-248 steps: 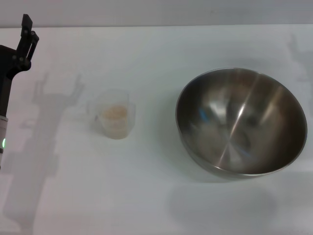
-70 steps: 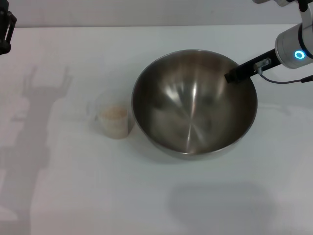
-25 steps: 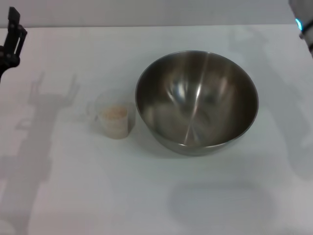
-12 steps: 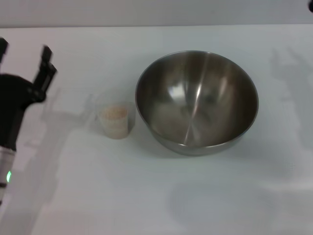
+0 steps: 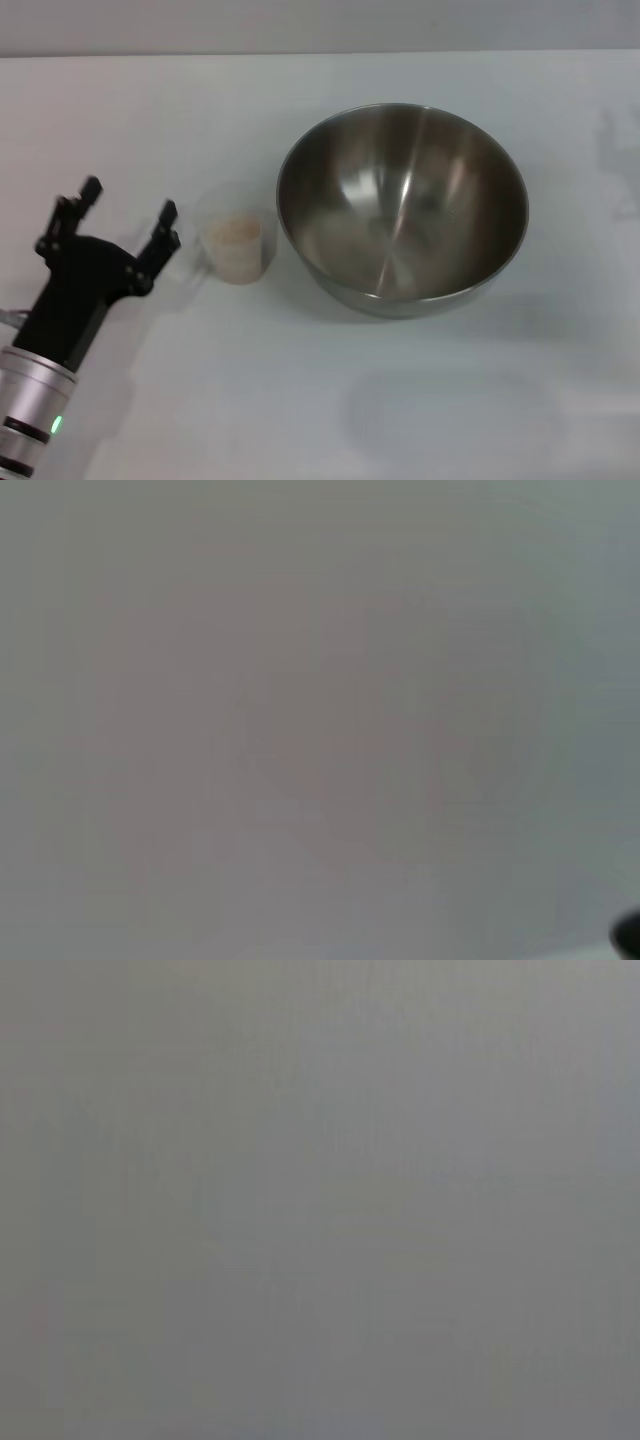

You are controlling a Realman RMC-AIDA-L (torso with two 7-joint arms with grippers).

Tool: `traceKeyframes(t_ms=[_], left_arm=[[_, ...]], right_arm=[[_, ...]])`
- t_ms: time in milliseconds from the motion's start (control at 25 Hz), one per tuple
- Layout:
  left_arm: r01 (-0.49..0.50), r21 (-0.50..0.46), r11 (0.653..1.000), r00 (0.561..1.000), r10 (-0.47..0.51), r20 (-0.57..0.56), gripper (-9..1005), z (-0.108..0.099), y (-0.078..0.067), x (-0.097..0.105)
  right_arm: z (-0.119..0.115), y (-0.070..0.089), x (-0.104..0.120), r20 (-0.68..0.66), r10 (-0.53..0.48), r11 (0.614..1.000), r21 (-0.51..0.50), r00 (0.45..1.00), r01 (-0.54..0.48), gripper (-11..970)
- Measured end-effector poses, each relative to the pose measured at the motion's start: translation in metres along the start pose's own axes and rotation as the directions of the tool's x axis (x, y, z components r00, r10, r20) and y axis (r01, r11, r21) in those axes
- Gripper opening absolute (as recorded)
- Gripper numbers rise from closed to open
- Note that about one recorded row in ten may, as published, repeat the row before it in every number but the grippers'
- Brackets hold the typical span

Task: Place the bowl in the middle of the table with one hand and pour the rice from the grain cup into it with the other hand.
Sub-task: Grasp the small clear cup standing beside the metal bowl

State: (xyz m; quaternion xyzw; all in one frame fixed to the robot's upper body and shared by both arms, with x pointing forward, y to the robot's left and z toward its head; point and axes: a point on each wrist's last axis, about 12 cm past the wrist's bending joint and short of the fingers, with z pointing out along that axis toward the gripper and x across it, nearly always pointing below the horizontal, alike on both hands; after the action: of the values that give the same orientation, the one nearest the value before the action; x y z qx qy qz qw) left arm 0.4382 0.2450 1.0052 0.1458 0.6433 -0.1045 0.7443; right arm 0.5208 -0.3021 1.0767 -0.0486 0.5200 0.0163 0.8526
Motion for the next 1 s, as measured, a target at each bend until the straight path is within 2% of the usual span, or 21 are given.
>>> traceKeyframes(t_ms=[80,120,280,760,1000], left_arm=[[0.002,0.009,1.0,0.999,-0.002,-0.033,846,0.0,-0.002,0.004],[0.006,0.025,1.0,0.995,-0.004,-0.098,846,-0.002,-0.005,0.011],[0.007,0.049,0.999,0.986,0.001,-0.166,846,-0.001,-0.008,0.019],[-0.003,0.05,0.999,0.981,0.012,-0.193,845,0.005,-0.006,0.022],[-0.018,0.066,0.998,0.975,0.032,-0.219,845,0.016,-0.005,0.024]], right_arm=[[0.0,0.0,0.0,0.001,0.0,1.0,-0.001,1.0,0.0,365],[0.001,0.0,0.0,0.001,0.0,1.0,-0.002,1.0,0.0,365],[0.002,0.0,0.0,0.003,-0.004,1.0,-0.006,1.0,0.004,366],[-0.001,-0.001,0.001,-0.006,-0.008,1.0,-0.004,1.0,0.008,367],[-0.003,0.0,0.001,-0.008,-0.007,1.0,-0.007,1.0,0.007,367]])
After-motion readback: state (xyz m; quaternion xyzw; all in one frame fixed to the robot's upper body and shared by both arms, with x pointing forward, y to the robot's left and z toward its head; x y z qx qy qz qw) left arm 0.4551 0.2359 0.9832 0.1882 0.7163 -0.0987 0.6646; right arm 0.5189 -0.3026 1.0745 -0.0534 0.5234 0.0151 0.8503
